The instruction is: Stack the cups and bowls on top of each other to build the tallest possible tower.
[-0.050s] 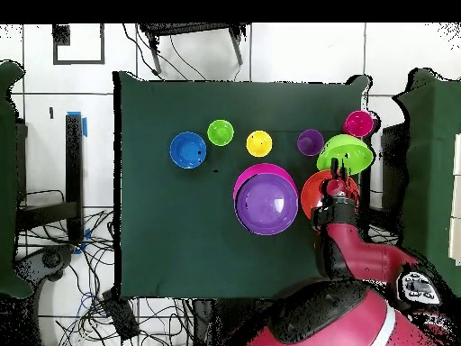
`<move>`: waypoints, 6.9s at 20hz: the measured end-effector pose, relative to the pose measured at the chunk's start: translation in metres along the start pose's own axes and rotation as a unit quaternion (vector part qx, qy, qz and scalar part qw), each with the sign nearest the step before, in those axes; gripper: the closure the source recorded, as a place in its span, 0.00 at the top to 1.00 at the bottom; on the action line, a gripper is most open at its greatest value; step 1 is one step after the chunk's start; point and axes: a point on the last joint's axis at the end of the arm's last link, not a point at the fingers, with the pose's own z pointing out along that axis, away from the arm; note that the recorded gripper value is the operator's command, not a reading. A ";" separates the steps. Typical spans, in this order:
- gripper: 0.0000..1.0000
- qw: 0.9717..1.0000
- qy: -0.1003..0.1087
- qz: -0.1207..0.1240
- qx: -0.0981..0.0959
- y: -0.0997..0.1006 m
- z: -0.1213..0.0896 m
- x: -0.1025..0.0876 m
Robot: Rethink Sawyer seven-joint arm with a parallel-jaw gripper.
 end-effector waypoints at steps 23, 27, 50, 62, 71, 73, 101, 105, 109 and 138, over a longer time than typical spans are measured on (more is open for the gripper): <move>1.00 1.000 0.021 0.006 0.006 -0.027 0.018 0.033; 1.00 1.000 0.019 0.004 0.004 -0.028 0.022 0.032; 1.00 1.000 0.007 -0.008 -0.010 -0.028 0.040 0.019; 1.00 1.000 -0.001 -0.012 -0.016 -0.019 0.040 0.008; 1.00 0.999 -0.023 -0.030 -0.038 0.012 0.039 -0.027; 1.00 0.998 -0.025 -0.034 -0.041 0.016 0.037 -0.033; 1.00 0.998 -0.034 -0.021 -0.056 0.044 0.048 -0.028; 1.00 0.998 -0.033 -0.021 -0.059 0.048 0.049 -0.025; 1.00 0.997 -0.033 -0.019 -0.060 0.053 0.051 -0.022; 1.00 0.998 -0.036 0.020 -0.037 0.044 0.065 0.011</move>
